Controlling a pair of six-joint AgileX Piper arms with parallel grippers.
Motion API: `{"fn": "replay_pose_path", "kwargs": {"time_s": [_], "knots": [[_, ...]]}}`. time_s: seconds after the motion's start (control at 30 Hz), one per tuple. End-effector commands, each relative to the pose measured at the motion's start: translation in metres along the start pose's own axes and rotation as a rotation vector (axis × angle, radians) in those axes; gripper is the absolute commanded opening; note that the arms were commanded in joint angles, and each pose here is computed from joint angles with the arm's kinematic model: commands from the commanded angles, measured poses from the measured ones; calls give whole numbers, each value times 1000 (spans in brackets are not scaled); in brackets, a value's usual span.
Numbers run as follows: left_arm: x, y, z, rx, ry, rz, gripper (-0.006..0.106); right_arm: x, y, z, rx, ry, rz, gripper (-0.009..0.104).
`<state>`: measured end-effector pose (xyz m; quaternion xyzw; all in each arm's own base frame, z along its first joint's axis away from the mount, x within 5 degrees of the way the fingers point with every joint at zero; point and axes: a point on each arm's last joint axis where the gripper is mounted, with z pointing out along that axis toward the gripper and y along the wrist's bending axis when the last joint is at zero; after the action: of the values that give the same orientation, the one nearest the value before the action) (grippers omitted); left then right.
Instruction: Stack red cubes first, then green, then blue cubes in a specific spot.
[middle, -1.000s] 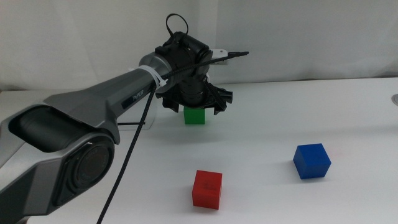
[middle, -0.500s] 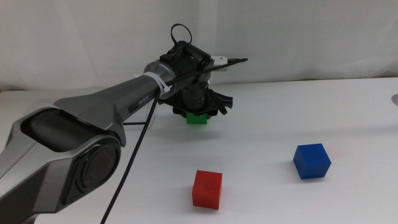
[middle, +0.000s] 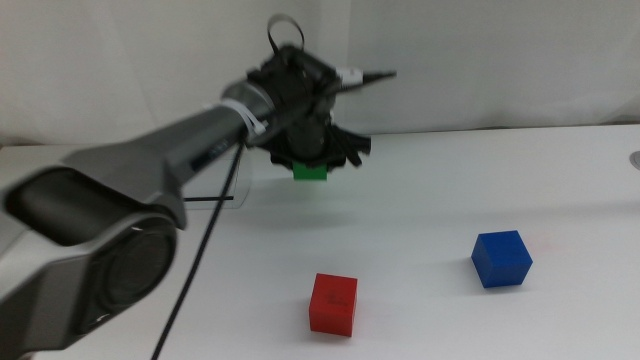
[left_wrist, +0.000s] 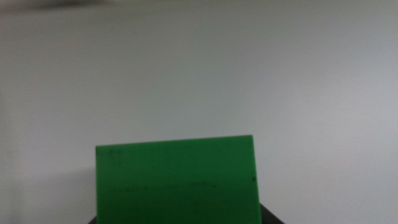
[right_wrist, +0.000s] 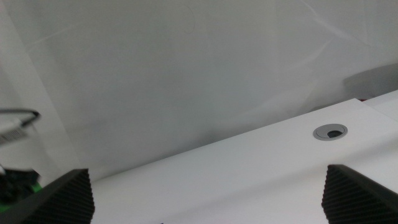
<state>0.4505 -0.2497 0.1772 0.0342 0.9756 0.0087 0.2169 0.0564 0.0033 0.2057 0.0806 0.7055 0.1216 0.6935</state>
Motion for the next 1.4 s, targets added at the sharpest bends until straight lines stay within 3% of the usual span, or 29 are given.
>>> {"fn": "replay_pose_path", "kwargs": {"time_s": [0.0, 0.37, 0.5, 0.7, 1.0, 1.37], "knots": [[-6, 2, -37, -7, -28, -3, -3, -1, 0, -3, -6, -31, -2, 103], [6, 7, -146, 8, -54, 107, -3, 3, -1, -2, -4, -23, -2, 103], [30, 10, -174, -2, -77, 125, -3, 3, -1, -2, -6, -29, -2, 103], [83, -1, -205, 91, -113, 121, -3, 3, -1, -2, -6, -29, -2, 103], [160, -38, -203, 72, -64, 210, -3, 2, -1, -2, -7, -34, -2, 103], [190, -40, -174, 90, -29, 195, -3, 2, -1, -2, -9, -37, -2, 103]]}}
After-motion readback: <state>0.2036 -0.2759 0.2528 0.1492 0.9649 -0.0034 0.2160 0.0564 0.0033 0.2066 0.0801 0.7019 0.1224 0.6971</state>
